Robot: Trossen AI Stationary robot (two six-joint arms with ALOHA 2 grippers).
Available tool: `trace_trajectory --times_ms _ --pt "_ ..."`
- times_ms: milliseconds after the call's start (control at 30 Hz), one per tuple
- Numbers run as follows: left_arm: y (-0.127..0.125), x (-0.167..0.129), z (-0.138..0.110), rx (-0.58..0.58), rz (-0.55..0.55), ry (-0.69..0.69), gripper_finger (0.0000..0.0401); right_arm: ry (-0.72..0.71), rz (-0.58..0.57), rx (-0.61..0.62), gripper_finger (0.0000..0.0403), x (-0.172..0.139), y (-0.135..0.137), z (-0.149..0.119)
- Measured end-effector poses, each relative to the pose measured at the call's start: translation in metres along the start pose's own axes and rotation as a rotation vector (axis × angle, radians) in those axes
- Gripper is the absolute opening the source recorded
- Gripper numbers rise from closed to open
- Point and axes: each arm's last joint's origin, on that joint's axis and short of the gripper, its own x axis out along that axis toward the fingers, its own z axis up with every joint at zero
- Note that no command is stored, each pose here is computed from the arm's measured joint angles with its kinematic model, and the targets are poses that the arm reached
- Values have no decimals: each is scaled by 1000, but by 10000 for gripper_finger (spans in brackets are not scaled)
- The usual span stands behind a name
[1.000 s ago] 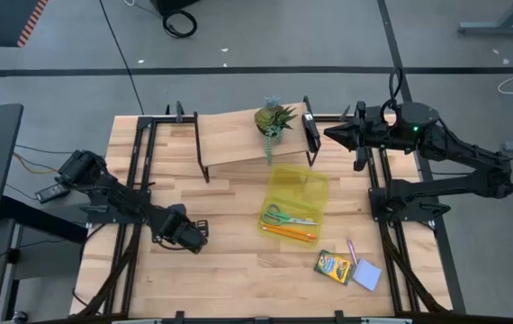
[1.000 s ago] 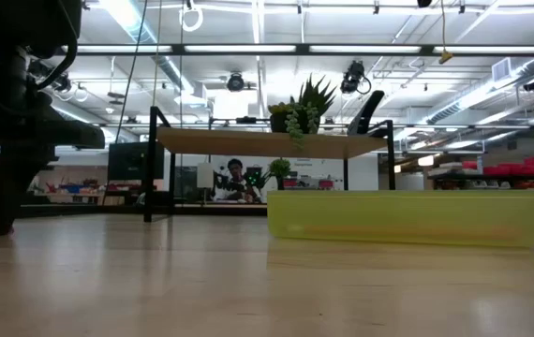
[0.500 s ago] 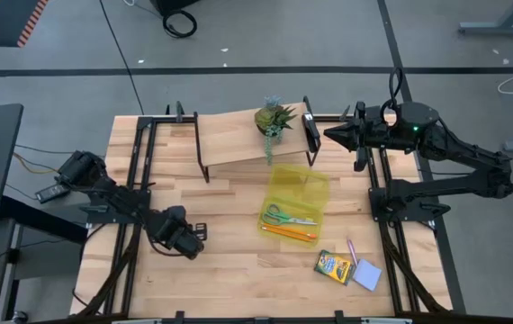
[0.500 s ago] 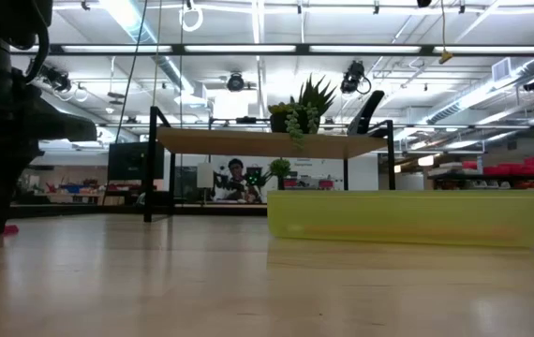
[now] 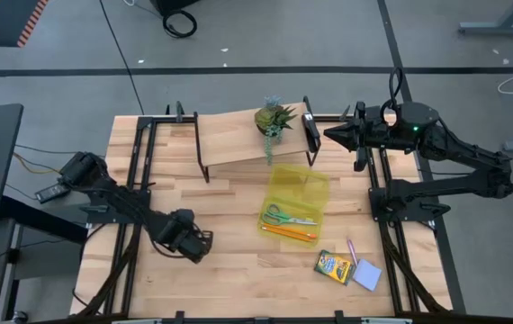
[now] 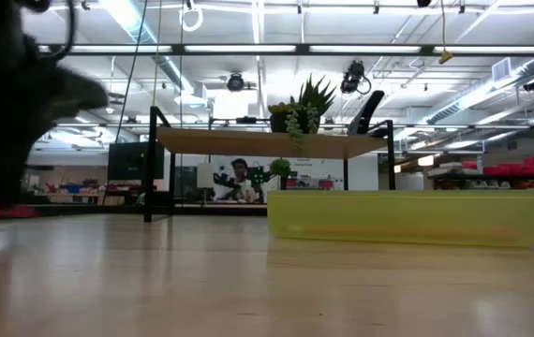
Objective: Pack school essentials
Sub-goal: Put the red eraser into the yellow supply box
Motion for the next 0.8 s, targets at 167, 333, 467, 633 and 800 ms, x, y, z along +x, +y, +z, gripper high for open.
trace_trajectory --times_ms 167,333,467,633,800 --pt "-22 -14 5 62 -109 -22 45 0 0 -15 23 0 0 0" --pt "-44 -14 17 94 -181 -35 48 1 10 -19 23 0 0 0" --pt "-60 -15 30 97 -238 -58 48 6 57 -14 23 0 2 0" --pt "-87 -20 48 131 -317 -106 49 10 84 -15 23 0 2 0" --pt "-121 -18 65 199 -370 -152 49 10 90 -26 23 0 3 0"
